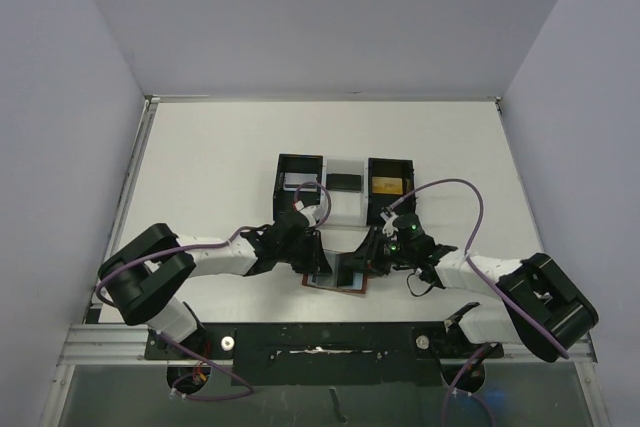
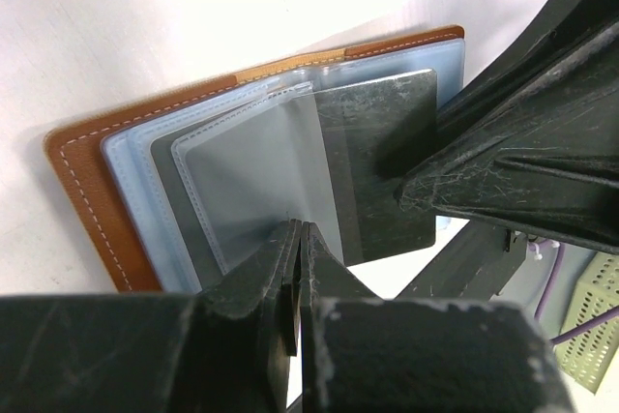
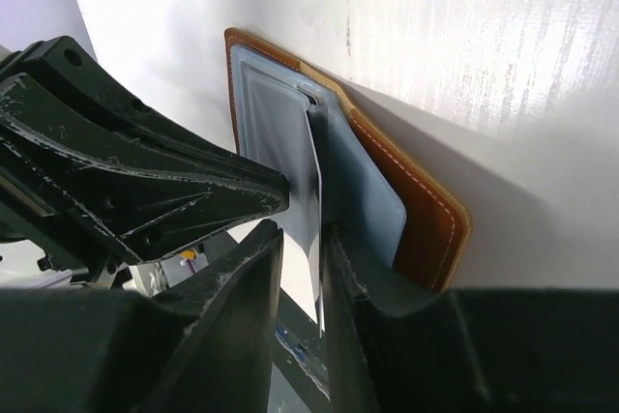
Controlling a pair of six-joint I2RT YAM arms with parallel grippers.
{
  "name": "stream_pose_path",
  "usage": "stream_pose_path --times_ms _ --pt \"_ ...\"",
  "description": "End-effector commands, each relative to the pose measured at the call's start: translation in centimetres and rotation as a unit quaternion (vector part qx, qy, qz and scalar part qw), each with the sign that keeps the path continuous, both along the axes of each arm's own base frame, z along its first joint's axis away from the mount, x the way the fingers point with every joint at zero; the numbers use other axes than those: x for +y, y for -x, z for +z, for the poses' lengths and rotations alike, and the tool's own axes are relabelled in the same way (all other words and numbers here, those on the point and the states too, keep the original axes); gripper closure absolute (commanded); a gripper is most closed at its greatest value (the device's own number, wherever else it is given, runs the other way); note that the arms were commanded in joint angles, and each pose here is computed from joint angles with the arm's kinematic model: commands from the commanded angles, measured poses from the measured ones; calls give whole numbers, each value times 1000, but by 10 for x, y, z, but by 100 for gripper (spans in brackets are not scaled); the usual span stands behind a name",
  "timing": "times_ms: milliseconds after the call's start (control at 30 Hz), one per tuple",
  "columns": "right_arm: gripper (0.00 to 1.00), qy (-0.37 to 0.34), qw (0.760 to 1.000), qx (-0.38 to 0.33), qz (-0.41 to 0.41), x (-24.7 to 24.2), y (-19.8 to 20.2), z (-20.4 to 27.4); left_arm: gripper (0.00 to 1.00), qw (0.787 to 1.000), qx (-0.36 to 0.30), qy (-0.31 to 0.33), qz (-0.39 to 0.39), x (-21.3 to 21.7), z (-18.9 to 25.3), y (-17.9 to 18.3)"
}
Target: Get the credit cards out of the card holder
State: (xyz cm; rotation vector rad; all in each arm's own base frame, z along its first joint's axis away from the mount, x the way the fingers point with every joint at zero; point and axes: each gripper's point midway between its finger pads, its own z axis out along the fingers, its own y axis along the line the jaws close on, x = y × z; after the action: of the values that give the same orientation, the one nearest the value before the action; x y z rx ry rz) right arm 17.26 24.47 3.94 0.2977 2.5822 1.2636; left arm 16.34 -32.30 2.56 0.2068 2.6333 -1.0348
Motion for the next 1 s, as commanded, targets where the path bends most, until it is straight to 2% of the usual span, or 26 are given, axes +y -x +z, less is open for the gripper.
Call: stream_pose_path --times_ms 0,133,233,500,633,667,833,967 --pt "79 -22 999 -29 -4 8 -14 16 100 1000 8 -11 -4 2 -10 5" --pt "88 -24 999 -31 -1 9 -13 18 100 1000 7 -12 -2 3 -10 5" --pt "100 -9 999 -35 -4 5 -14 18 100 1000 3 -13 2 5 -9 4" --pt "100 8 997 -81 -8 -6 -21 44 100 998 -27 -40 35 18 -1 -8" --pt "100 26 990 -140 -19 -13 -32 68 100 997 -51 -28 40 19 15 -15" --pt "100 30 987 -157 -22 -15 -36 74 99 997 -58 -25 42 20 19 -16" --pt "100 42 969 -242 -26 -23 -47 105 78 993 -104 6 50 24 54 -29" --pt "100 54 948 -311 -35 -29 -57 126 62 986 -142 0 83 50 79 -47"
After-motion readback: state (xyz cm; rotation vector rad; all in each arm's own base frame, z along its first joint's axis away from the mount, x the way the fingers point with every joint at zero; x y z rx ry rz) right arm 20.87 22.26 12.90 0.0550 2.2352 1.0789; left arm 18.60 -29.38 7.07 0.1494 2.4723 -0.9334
